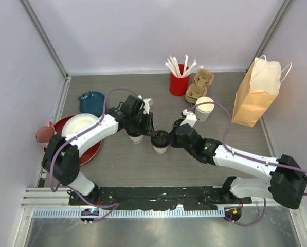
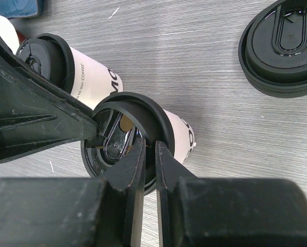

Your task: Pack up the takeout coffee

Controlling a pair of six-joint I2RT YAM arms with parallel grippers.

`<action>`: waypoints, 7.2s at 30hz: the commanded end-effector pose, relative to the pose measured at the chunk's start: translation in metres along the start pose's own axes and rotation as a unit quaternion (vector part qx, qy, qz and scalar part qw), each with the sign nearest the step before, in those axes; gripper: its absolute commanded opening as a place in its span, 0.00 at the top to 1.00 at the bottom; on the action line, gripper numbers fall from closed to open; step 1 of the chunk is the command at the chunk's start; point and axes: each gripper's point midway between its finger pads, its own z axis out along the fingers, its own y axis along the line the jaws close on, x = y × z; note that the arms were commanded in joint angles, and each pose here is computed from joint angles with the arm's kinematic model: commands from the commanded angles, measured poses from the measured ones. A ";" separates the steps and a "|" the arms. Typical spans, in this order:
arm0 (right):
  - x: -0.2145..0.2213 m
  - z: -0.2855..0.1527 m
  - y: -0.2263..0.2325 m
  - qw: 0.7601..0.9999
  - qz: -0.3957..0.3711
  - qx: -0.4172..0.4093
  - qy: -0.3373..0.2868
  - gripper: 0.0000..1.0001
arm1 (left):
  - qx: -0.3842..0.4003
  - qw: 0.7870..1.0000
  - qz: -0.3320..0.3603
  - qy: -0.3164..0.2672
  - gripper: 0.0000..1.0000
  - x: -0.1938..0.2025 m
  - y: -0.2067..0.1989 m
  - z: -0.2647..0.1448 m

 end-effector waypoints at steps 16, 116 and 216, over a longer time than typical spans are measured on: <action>0.018 -0.007 -0.038 0.984 -0.128 0.099 0.071 0.97 | -0.016 0.990 0.135 -0.029 0.58 -0.036 -0.026 -0.038; -0.215 -0.019 0.023 0.966 -0.232 0.046 -0.103 0.44 | -0.124 0.974 0.152 -0.115 0.32 -0.073 0.063 -0.131; -0.162 -0.285 0.107 0.756 -0.429 -0.473 -0.146 0.99 | -0.144 0.951 0.135 -0.236 0.20 -0.136 0.040 -0.261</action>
